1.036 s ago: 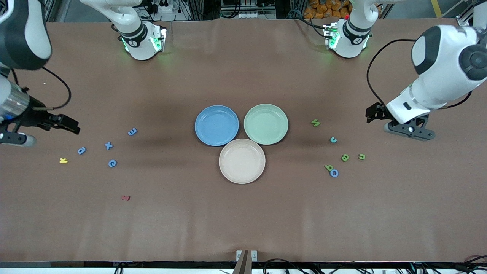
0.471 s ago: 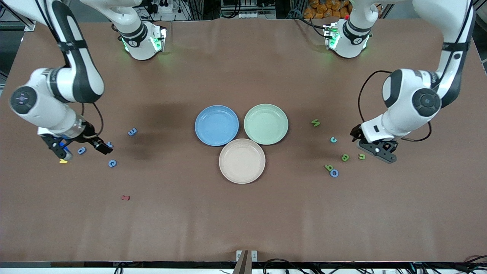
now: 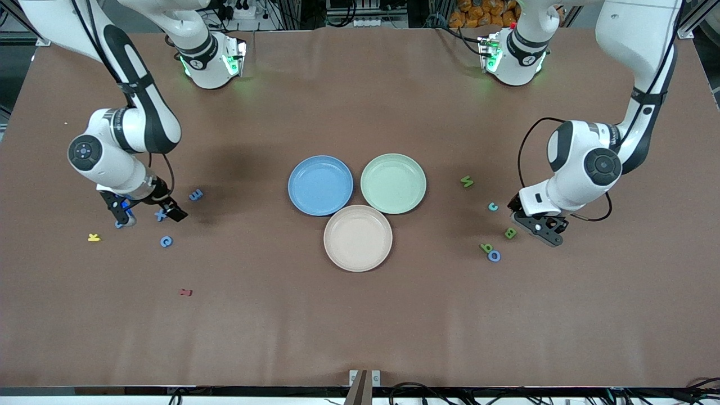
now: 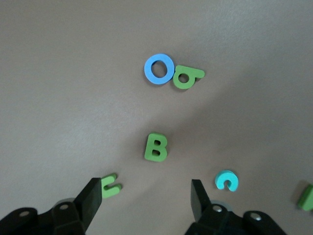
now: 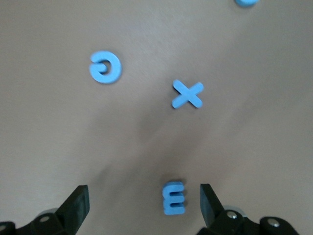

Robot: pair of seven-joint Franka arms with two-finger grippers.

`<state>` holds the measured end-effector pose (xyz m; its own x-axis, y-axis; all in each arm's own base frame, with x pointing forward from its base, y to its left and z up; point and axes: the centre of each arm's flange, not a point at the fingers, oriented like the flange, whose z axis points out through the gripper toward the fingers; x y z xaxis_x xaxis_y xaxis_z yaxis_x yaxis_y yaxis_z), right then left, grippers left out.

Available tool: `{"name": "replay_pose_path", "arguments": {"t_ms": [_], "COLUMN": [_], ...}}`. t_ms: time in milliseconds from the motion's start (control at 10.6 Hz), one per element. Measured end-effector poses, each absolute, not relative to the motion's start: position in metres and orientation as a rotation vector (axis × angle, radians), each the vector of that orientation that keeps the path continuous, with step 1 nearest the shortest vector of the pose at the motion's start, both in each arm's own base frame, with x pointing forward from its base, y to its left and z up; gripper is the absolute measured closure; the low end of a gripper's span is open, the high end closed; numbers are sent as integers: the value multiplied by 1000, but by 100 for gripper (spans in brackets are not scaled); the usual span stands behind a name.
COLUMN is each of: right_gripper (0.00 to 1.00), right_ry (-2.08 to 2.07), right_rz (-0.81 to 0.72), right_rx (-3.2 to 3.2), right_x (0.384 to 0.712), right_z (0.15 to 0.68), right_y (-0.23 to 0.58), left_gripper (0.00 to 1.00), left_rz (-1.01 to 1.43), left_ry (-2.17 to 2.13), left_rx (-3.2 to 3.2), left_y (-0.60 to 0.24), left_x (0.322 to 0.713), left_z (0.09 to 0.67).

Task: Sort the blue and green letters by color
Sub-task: 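Reach the right gripper to blue E while the left gripper reaches green B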

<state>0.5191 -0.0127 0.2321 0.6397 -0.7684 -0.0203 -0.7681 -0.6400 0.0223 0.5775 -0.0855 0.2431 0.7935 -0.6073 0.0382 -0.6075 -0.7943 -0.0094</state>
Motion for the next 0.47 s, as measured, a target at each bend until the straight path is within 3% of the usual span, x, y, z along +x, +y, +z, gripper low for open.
{"name": "replay_pose_path", "arguments": {"t_ms": [471], "right_gripper": [0], "right_ry": [-1308], "right_rz": [-6], "right_rx": [2858], "right_x": [491], "right_z": [207], "right_y": [-2], "left_gripper": [23], "left_rz": [74], "left_ry": [-1150], "left_rx": [2914], "left_y": [-84], "left_x": [582], "left_z": [202]}}
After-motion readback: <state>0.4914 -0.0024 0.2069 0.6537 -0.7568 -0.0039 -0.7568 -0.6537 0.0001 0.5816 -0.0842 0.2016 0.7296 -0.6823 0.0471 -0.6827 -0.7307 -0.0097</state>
